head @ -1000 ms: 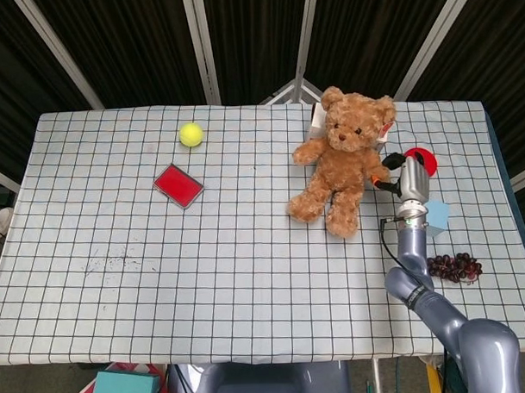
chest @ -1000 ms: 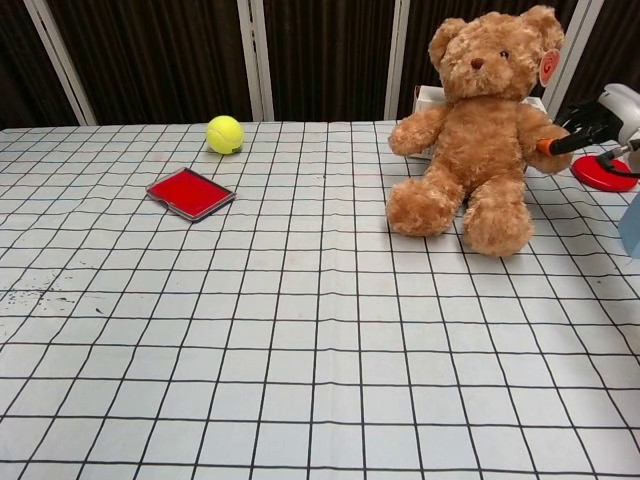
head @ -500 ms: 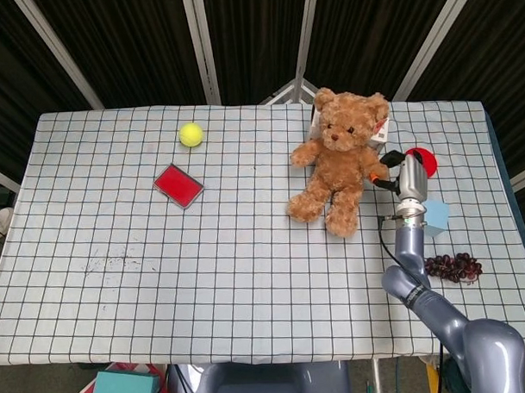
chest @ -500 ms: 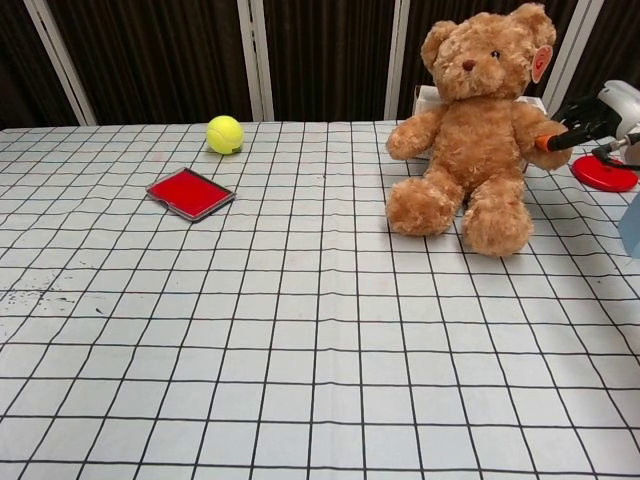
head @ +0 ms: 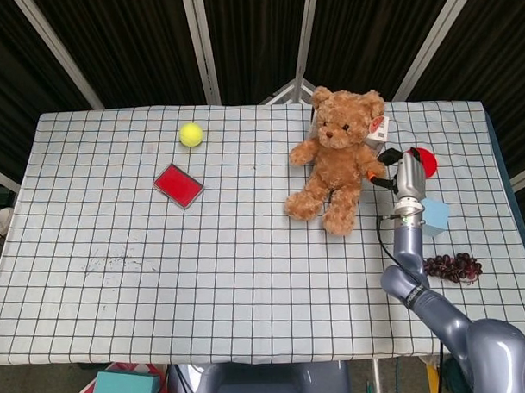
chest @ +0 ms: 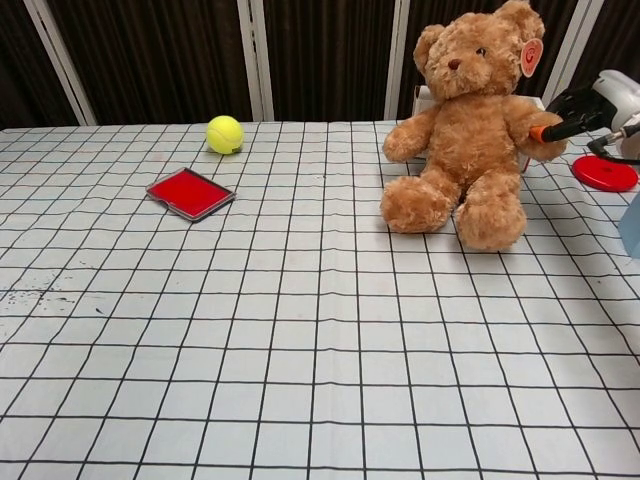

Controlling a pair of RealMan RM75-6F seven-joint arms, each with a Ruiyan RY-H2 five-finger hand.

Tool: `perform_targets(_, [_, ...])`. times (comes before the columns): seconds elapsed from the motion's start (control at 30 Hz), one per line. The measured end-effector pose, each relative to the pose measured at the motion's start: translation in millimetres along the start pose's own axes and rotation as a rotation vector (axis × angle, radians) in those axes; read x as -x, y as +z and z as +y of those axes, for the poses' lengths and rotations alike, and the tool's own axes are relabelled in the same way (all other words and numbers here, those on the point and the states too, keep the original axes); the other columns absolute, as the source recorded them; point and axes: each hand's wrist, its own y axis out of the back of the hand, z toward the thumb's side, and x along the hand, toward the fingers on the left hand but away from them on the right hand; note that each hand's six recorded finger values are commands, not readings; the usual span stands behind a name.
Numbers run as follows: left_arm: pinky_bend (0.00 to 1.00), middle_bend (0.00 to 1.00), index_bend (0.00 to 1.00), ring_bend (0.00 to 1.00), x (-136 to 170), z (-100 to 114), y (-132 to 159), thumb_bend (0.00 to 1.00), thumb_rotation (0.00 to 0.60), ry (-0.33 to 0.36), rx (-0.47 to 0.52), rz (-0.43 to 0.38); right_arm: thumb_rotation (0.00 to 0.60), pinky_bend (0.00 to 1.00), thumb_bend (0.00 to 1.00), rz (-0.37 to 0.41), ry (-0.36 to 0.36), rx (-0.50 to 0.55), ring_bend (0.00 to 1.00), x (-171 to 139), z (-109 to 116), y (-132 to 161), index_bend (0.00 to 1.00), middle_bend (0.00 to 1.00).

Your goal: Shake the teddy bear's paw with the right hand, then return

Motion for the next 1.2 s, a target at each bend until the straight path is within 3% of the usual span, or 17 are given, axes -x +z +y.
perform_targets(0.4, [0.19,0.12,0.26,0.06,0,1,-1,0.20,0.600,-0.001,0.005,0.001,0.600,0.00,0.42,-0.053,0.023,-0.016,0.42,-6,-6,-18,0.68,0.56])
perform_targets(0.83, [0.19,0.12,0.26,0.06,1,0,-1,0.20,0.600,-0.007,0.007,0.005,0.600,0.00,0.42,-0.006,-0.005,-0.021,0.42,-3,7,2,0.68,0.56])
perform_targets(1.07, [0.19,0.12,0.26,0.06,0,0,0,0.20,0.600,-0.008,0.008,0.002,0.600,0.00,0.42,-0.064,0.021,-0.030,0.42,-8,3,-21,0.68,0.56])
perform_targets(1.2, [0.19,0.12,0.26,0.06,0,-1,1,0.20,0.600,-0.009,0.006,0.000,0.600,0.00,0.42,-0.061,0.027,-0.028,0.42,-8,2,-22,0.68,0.56])
